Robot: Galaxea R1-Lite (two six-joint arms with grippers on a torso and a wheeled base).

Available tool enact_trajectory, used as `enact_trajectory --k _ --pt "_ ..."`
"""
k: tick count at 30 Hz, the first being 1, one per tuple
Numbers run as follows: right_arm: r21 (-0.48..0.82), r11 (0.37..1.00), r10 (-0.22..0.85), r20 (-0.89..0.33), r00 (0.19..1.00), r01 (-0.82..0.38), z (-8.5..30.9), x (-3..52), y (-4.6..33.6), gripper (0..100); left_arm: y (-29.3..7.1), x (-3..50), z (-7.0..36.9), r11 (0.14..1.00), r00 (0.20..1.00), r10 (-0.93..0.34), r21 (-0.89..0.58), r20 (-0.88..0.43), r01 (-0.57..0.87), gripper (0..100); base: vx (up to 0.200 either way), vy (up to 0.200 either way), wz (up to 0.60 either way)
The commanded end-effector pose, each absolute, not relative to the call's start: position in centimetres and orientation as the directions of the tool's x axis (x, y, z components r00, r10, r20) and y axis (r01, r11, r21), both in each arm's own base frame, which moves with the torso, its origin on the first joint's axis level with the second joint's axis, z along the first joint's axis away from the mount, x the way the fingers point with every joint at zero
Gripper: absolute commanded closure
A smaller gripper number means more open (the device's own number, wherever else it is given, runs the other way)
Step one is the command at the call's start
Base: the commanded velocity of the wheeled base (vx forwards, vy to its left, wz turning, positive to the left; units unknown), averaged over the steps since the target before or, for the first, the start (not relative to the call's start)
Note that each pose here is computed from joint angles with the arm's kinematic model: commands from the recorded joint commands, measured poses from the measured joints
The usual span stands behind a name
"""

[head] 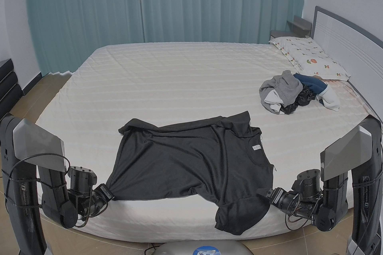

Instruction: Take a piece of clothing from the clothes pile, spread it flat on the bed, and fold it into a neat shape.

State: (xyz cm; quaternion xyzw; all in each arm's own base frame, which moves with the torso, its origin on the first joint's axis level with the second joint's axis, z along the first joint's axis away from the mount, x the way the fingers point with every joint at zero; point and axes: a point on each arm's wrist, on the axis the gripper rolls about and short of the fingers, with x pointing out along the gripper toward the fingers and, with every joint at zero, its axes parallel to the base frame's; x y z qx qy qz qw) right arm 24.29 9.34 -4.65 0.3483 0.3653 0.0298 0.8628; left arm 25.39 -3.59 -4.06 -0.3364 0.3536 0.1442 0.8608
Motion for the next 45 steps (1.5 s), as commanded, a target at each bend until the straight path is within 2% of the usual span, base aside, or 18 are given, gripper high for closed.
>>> enact_trajectory --k 1,4,5,8,11,20,27,35,45 --pt "0.627 0.755 0.315 -0.600 0.735 0.189 -4.9 24.5 9.7 0 -3.4 25.0 -3.1 0.738 0.722 0.010 -0.482 -0.691 -0.473 100 0.000 0.000 0.00" --pt "0.627 0.758 0.319 -0.597 0.736 0.179 -5.1 24.8 10.0 0 -3.4 24.6 -3.2 0.732 0.714 0.009 -0.482 -0.700 -0.482 100 0.000 0.000 0.00" --pt "0.626 0.760 0.320 -0.597 0.736 0.177 -5.2 24.8 10.0 100 -3.3 24.4 -3.3 0.731 0.705 0.009 -0.476 -0.709 -0.489 100 0.000 0.000 0.00" --pt "0.627 0.759 0.319 -0.593 0.739 0.176 -5.3 25.1 10.1 100 -3.1 24.1 -3.6 0.721 0.688 -0.005 -0.480 -0.726 -0.501 100 0.000 0.000 0.00" --pt "0.623 0.760 0.314 -0.600 0.736 0.184 -5.4 24.9 9.8 100 -3.0 23.8 -3.7 0.714 0.676 -0.070 -0.510 -0.734 -0.479 100 0.000 0.000 0.00" --pt "0.547 0.811 0.251 -0.645 0.721 0.207 -4.7 23.7 6.8 100 -2.8 23.1 -3.7 0.719 0.658 -0.073 -0.497 -0.749 -0.485 100 0.000 0.000 0.00" --pt "0.611 0.785 0.380 -0.606 0.699 0.102 -2.0 22.1 4.7 100 -2.6 21.8 -2.8 0.752 0.654 -0.062 -0.466 -0.754 -0.466 100 0.000 0.000 0.00" --pt "0.537 0.840 0.339 -0.632 0.697 0.079 -2.1 21.5 3.1 100 -1.9 20.5 -2.0 0.802 0.648 -0.024 -0.401 -0.762 -0.443 100 0.000 0.000 0.00" --pt "0.503 0.861 0.340 -0.685 0.645 0.080 -3.7 21.2 3.3 100 -2.0 20.0 -3.2 0.822 0.596 -0.020 -0.353 -0.803 -0.448 100 0.000 0.000 0.00"
